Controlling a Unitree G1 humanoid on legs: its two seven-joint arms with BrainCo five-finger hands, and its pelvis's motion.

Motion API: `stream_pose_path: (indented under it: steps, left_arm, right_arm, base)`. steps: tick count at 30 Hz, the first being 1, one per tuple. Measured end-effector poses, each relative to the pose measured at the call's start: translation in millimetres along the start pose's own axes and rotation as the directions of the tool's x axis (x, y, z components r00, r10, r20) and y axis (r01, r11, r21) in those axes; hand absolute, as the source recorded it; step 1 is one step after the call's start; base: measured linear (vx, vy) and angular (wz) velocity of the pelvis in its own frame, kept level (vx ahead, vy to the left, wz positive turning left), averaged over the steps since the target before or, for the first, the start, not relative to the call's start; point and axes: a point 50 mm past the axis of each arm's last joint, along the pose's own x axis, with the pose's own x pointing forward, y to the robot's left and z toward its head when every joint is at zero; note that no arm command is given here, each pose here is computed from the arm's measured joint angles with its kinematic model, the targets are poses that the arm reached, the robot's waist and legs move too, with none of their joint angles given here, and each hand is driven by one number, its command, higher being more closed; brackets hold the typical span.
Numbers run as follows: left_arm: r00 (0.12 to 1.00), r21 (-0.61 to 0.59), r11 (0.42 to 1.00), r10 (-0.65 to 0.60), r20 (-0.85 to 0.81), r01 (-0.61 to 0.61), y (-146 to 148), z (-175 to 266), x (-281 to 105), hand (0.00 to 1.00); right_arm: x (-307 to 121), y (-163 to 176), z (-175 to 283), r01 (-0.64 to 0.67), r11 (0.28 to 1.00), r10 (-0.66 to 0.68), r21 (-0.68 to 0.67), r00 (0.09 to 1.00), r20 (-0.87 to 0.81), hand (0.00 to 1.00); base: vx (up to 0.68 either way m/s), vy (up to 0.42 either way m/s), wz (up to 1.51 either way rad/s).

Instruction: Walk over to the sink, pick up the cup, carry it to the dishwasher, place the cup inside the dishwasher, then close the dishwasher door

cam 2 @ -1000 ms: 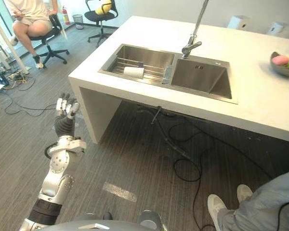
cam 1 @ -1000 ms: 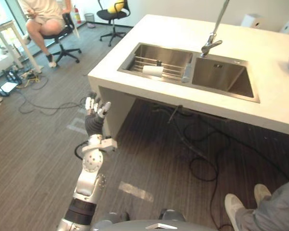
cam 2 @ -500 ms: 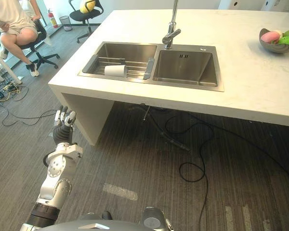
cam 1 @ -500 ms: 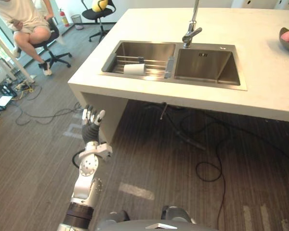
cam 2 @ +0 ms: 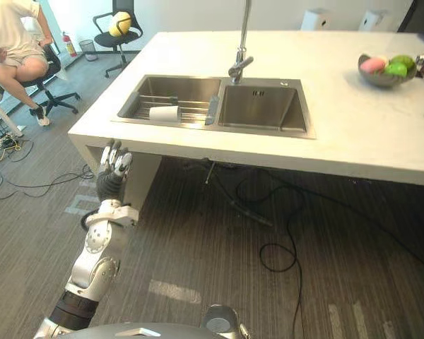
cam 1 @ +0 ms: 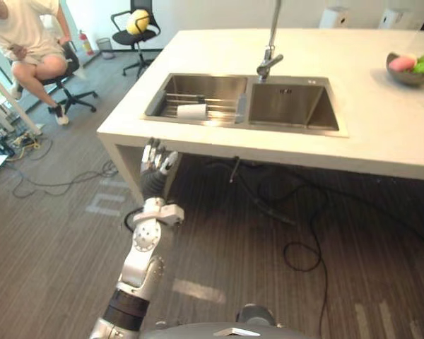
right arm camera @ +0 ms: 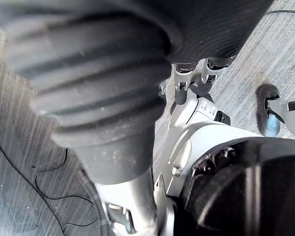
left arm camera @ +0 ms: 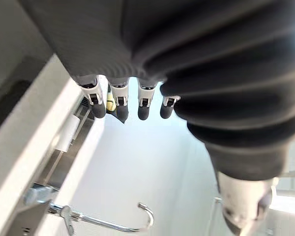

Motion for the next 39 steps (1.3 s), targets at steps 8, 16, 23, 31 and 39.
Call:
stream_pose_path:
  steps: [8, 16, 23, 31, 39]
  left_arm:
    - [0.985, 0.043, 0.999, -0.001, 0.175, -0.006, 9, 35, 7, 0.00]
    - [0.941, 0.040, 0.984, -0.178, 0.287, 0.174, -15, 63, 9, 0.00]
    - [0.944, 0.092, 0.977, -0.211, 0.254, 0.194, -10, 59, 11, 0.00]
    - [0.933, 0.116, 0.958, -0.282, 0.224, 0.262, -21, 59, 7, 0.00]
    - [0.942, 0.106, 0.962, -0.268, 0.203, 0.251, -33, 47, 1, 0.00]
  right_arm:
    - [5, -5, 36, 0.032, 0.977, -0.023, -0.212, 0.999, 0.047, 0.00]
    - [12, 9, 59, 0.011, 0.995, -0.001, -0.103, 0.995, 0.097, 0.00]
    - [11, -3, 24, 0.097, 0.990, -0.097, 0.098, 0.995, -0.004, 0.00]
    - [3, -18, 6, 0.213, 0.973, -0.212, 0.086, 0.977, -0.021, 0.00]
    - [5, 1, 13, 0.211, 0.977, -0.211, 0.003, 0.977, 0.011, 0.00]
  base:
    - [0.13, -0.089, 0.09]
    - [0.26, 0.077, -0.07]
    - [0.30, 0.210, -0.32]
    - [0.23, 0.143, -0.04]
    - [0.22, -0.115, 0.16]
